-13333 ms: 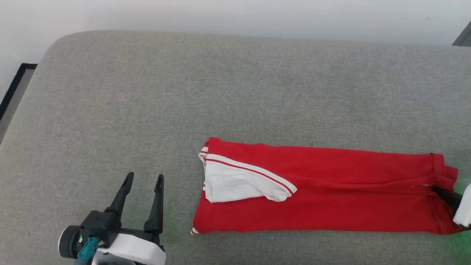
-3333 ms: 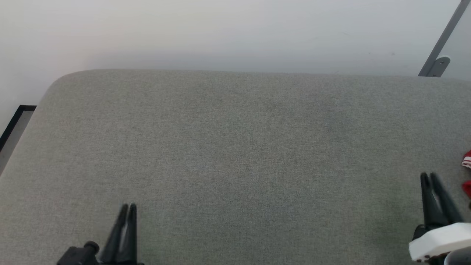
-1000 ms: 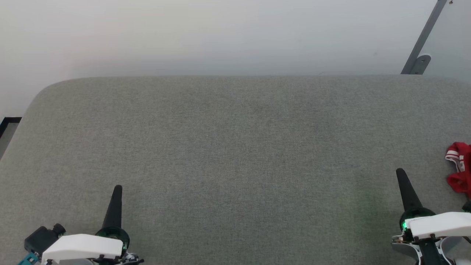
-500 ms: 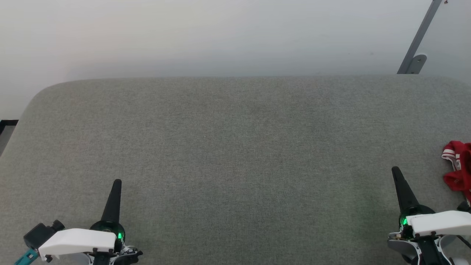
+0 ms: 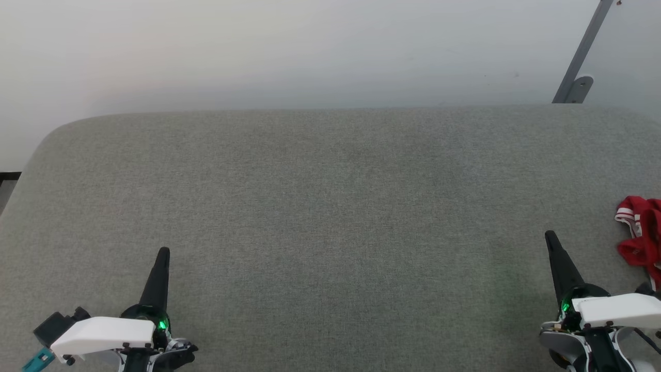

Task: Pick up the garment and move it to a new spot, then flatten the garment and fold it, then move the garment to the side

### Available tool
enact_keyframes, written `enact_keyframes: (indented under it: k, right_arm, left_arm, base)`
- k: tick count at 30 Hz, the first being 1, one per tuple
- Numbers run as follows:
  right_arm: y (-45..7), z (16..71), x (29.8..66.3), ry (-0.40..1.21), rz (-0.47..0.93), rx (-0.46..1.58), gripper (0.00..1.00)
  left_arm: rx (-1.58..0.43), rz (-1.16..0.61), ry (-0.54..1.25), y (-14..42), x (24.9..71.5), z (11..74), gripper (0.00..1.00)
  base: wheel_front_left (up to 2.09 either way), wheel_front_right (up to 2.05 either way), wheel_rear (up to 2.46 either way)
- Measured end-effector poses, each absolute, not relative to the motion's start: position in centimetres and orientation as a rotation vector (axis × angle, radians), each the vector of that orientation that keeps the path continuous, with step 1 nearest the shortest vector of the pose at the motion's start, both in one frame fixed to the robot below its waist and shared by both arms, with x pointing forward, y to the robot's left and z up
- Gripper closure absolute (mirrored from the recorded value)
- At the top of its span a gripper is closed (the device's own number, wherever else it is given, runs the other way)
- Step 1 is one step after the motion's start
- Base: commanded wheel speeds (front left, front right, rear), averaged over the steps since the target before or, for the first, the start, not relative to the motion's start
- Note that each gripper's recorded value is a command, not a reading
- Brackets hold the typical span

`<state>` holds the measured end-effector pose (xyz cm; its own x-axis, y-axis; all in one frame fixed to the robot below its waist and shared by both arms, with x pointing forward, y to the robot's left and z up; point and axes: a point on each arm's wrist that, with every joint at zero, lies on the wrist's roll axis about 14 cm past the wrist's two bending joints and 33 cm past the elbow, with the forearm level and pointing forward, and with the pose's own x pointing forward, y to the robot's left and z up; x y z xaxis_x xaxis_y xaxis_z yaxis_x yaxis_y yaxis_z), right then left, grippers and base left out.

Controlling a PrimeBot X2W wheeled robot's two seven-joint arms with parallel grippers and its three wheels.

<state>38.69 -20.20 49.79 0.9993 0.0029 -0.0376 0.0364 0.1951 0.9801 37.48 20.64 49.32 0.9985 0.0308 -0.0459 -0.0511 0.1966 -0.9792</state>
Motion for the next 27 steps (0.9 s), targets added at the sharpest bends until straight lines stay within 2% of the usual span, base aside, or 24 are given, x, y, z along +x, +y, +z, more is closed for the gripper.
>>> enact_keyframes:
  k: [27]
  right_arm:
    - [-20.1, 50.4, 38.7, 0.006, -0.011, 1.562, 1.0]
  left_arm:
    - [-1.563, 0.013, 0.011, 20.0, 38.7, 50.3, 1.0]
  base:
    - [0.0, 0.0, 0.0]
